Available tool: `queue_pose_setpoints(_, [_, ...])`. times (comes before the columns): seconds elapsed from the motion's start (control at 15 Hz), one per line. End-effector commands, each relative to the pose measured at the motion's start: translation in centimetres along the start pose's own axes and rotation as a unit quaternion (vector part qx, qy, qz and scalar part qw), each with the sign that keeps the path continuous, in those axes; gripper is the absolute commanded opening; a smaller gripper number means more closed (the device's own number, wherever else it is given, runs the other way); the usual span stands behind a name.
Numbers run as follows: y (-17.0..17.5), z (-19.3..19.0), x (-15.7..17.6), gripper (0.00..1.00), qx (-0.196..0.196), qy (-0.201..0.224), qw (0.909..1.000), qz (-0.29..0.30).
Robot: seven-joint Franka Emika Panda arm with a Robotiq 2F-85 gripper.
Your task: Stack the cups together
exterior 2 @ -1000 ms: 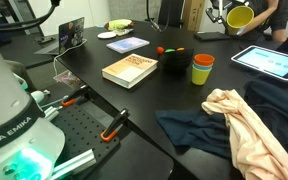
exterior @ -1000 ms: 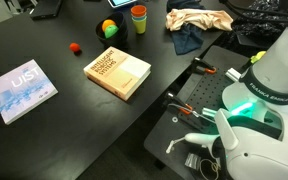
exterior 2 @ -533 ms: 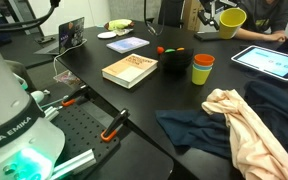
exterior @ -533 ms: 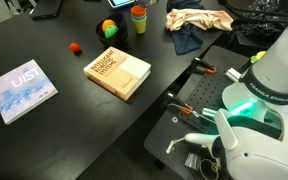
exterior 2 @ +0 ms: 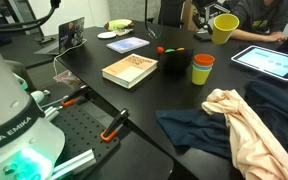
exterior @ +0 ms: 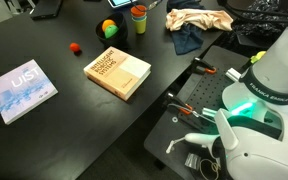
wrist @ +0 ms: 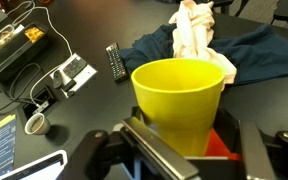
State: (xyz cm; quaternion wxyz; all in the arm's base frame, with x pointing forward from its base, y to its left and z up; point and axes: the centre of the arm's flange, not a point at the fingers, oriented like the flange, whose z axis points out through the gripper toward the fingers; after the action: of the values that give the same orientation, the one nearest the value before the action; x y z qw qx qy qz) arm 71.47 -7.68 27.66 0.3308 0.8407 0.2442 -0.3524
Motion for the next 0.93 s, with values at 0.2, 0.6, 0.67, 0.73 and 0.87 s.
queue_pose_setpoints(0.2, [-0.1,0.7,0.6,0.49,0.010,-0.011,0.9994,-0.033])
queue_pose_setpoints(0.6, [-1.4,1.4,1.2,0.49,0.014,-0.012,0.9985,-0.051])
queue_pose_setpoints(0.67, [-1.6,1.4,1.3,0.49,0.017,-0.013,0.9983,-0.054])
queue_pose_setpoints(0.73, [-1.8,1.4,1.3,0.49,0.019,-0.013,0.9981,-0.057])
queue_pose_setpoints(0.87, [-2.3,1.6,1.5,0.49,0.022,-0.013,0.9977,-0.063])
